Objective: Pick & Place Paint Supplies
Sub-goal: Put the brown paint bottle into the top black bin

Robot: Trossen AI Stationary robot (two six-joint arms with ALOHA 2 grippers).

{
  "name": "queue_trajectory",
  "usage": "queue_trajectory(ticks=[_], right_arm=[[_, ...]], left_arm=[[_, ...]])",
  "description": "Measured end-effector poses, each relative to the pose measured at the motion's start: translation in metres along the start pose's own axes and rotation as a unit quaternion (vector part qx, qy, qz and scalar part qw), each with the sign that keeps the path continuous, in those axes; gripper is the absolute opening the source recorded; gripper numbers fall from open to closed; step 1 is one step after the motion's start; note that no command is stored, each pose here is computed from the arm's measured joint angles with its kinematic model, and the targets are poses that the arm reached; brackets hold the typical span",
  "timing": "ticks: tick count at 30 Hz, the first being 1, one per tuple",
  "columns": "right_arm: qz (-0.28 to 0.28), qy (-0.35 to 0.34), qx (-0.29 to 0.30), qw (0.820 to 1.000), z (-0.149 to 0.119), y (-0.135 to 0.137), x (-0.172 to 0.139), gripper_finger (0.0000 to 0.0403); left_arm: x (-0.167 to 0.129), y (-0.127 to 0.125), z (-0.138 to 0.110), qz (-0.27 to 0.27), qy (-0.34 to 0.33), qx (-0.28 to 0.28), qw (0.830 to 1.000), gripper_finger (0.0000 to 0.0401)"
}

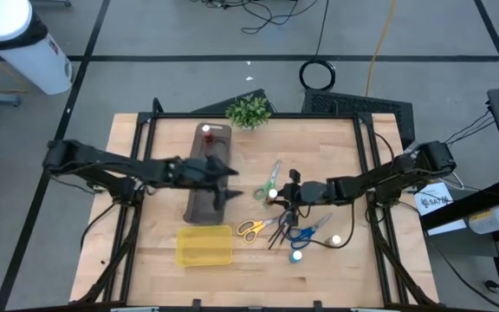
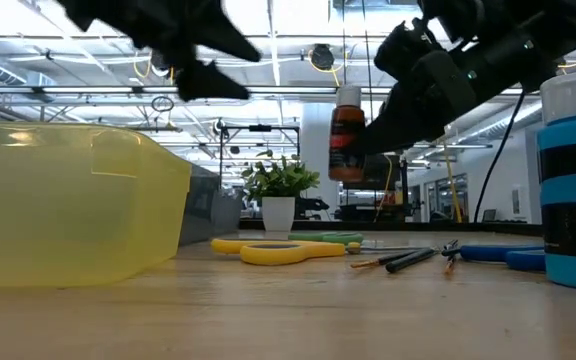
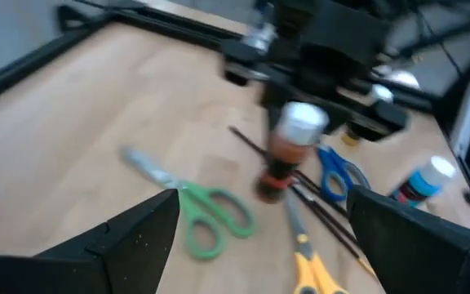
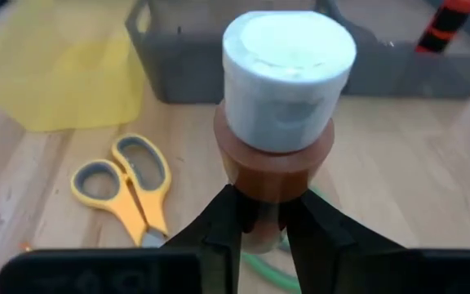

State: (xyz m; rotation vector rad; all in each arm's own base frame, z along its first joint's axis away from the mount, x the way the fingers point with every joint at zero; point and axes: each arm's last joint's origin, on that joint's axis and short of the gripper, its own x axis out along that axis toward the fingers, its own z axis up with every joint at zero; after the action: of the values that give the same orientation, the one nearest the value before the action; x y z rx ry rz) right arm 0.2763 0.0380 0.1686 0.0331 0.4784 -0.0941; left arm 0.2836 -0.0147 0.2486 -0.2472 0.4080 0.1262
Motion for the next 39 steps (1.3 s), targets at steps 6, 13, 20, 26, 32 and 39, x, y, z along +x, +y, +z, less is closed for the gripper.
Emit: queue_trajectory(ticks=[6, 13, 20, 26, 32, 39], right_arm=[[-0.011, 0.019, 0.007, 1.0, -0.004, -0.001, 0.001, 0.0069], [-0.009, 0.02, 0.002, 1.0, -0.005, -0.001, 0.001, 0.0066], [-0.006, 0.025, -0.001, 1.0, -0.006, 0.0, 0.0, 0.0068], [-0.005, 0.021, -0.008, 1.0, -0.005, 0.001, 0.0, 0.0066], [-0.005, 0.022, -0.008, 1.0, -0.005, 0.001, 0.0, 0.0065], [-0.006, 0.021, -0.01, 1.0, -0.005, 0.001, 0.0, 0.0069]], left_arm=[[0.046, -0.036, 0.014, -0.025, 0.029, 0.081, 0.996, 0.0365], [0.089, -0.045, 0.026, 0.005, 0.05, 0.135, 0.99, 0.0365], [0.109, -0.034, 0.024, 0.023, 0.065, 0.136, 0.988, 0.0365], [0.115, -0.02, 0.023, 0.029, 0.073, 0.112, 0.991, 0.0365], [0.116, -0.019, 0.025, 0.015, 0.07, 0.1, 0.992, 0.034], [0.116, -0.019, 0.025, 0.011, 0.07, 0.069, 0.995, 0.0228]])
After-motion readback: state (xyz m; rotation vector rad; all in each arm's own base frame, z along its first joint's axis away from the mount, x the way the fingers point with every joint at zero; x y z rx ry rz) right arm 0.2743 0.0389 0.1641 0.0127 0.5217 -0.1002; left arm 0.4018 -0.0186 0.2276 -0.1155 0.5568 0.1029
